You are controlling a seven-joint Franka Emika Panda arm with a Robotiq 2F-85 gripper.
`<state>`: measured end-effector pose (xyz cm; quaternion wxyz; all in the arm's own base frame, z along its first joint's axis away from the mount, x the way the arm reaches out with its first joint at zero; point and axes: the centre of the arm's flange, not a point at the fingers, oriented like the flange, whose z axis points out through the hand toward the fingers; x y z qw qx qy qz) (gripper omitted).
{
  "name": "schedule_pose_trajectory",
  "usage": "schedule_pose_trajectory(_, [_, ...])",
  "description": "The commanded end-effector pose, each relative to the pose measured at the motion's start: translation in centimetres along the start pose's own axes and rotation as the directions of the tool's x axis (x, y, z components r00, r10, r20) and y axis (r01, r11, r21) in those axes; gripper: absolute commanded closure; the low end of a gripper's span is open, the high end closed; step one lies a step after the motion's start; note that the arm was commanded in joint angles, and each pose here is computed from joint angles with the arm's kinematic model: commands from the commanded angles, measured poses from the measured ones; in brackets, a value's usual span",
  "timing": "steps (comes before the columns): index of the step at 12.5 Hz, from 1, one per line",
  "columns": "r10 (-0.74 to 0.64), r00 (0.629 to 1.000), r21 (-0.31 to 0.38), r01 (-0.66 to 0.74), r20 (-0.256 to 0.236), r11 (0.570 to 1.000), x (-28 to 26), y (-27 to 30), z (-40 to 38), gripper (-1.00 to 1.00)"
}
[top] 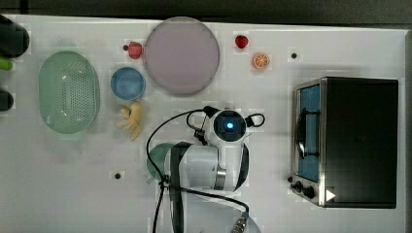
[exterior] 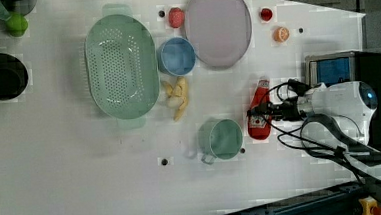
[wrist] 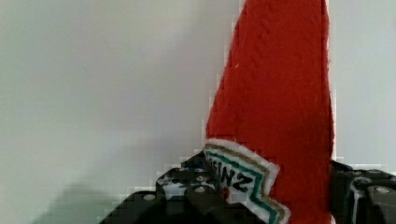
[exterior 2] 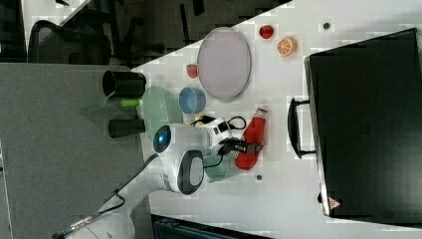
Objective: Pick ketchup from plate and place it on table.
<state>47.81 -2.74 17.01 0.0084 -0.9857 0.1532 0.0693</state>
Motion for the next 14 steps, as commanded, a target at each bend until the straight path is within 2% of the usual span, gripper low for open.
schedule_pose_trajectory(1, [0.047,0.991,0.033,-0.043,-0.129,0.999,2.5,-0.5,-5.0,-0.68])
schedule_pose_trajectory(2, [0.043,0.987,0.04,-0.037,-0.155,0.998,2.7,-0.8,-6.3,-0.9])
schedule_pose_trajectory(3, [0.04,0.981,0.049,-0.031,-0.189,0.998,3.0,-1.1,-8.2,-1.0])
schedule_pose_trajectory(6, [0.026,0.945,0.085,0.002,-0.327,0.996,3.8,-2.8,-16.7,-1.0])
schedule_pose_trajectory(7, [0.05,0.933,0.103,-0.014,-0.356,0.995,3.9,-3.4,-19.6,-1.0])
schedule_pose_trajectory(8, [0.104,0.927,0.126,-0.062,-0.36,0.99,3.9,-3.8,-22.4,-1.0])
schedule_pose_trajectory(9, [0.172,0.927,0.145,-0.13,-0.333,0.981,3.6,-4.2,-24.7,-1.0])
schedule_pose_trajectory(10, [0.234,0.929,0.147,-0.199,-0.285,0.969,3.2,-4.6,-26.8,-1.0])
schedule_pose_trajectory(12, [0.332,0.925,0.118,-0.314,-0.187,0.942,2.1,-4.9,-30.8,-1.0])
schedule_pose_trajectory(14, [0.397,0.907,0.094,-0.387,-0.138,0.917,1.3,-5.0,-35.4,-1.0])
